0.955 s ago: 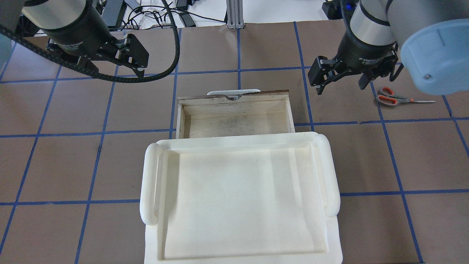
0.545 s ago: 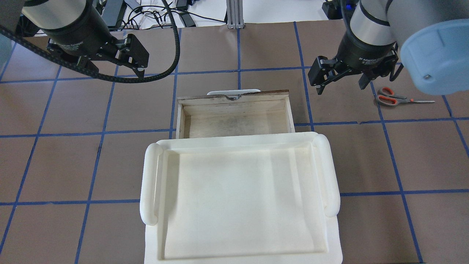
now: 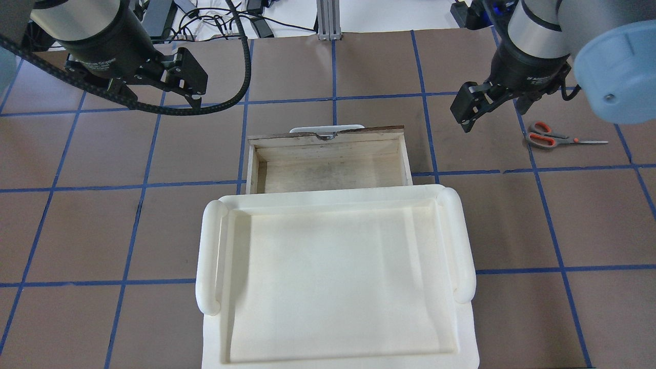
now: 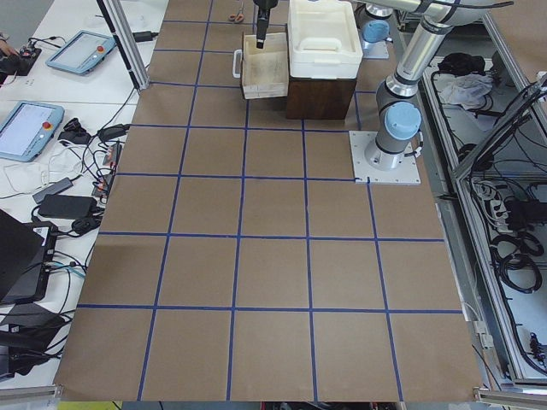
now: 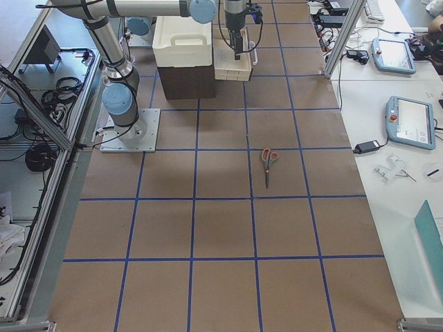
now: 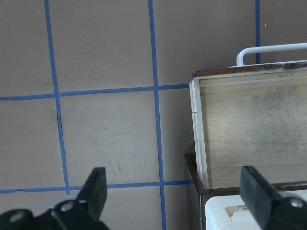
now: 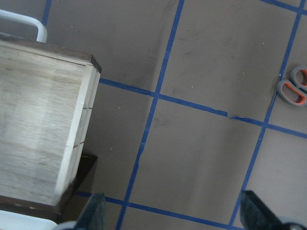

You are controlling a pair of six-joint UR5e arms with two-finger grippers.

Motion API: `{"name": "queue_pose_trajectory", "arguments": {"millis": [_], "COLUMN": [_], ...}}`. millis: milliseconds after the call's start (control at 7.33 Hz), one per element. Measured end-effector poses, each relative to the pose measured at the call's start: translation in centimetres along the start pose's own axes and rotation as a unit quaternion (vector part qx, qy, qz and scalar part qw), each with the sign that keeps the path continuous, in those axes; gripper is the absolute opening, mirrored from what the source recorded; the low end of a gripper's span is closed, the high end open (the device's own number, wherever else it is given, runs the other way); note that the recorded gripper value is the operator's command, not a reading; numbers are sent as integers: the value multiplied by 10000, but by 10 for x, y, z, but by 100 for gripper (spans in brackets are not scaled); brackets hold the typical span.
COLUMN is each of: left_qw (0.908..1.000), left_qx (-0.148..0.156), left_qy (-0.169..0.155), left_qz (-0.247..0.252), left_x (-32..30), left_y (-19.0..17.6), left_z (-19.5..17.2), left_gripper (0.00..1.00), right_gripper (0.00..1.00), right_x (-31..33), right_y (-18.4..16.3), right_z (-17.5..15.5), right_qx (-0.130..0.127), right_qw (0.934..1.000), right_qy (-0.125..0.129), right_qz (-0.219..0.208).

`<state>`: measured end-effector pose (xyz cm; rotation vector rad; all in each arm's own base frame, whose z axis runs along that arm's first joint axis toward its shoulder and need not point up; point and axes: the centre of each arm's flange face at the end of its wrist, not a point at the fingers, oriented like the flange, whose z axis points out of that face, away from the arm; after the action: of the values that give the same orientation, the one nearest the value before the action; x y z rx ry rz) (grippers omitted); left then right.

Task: Put scissors in drawer and close it
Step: 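Move the right gripper over the grey-and-orange scissors beside the drawer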

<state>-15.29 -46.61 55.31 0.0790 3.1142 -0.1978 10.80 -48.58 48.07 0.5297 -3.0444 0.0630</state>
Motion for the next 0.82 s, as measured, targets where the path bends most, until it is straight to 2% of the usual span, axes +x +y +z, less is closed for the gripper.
{"name": "queue_pose_trajectory", "arguments": {"millis": [136,273,409,545,682,818], "left_qw": [10000,10000,10000,10000,10000,10000], "left_qx": [-1,0,0,0,-3,-6], "left_qy": [-2,-5,-8,-9,-9,-6], "left_qz": [0,0,0,0,-1,-1], "left_x": [0,0,0,0,0,0], "left_y": [0,0,0,1,1,1], "left_z": [0,0,0,-1,-1,-1], "left_gripper": [100,100,100,100,100,100], "right_gripper": [100,100,100,100,100,100], "right_x": [38,78,110,137,162,188], "right_y": [3,9,15,15,8,4], "right_z": [8,17,25,37,54,76], "right_qx": [-45,-97,-141,-146,-119,-133], "right_qw": [9979,9911,9815,9675,9481,9318], "right_qy": [-65,-126,-169,-153,-56,-47], "right_qz": [-648,-1323,-1904,-2519,-3177,-3627]}}
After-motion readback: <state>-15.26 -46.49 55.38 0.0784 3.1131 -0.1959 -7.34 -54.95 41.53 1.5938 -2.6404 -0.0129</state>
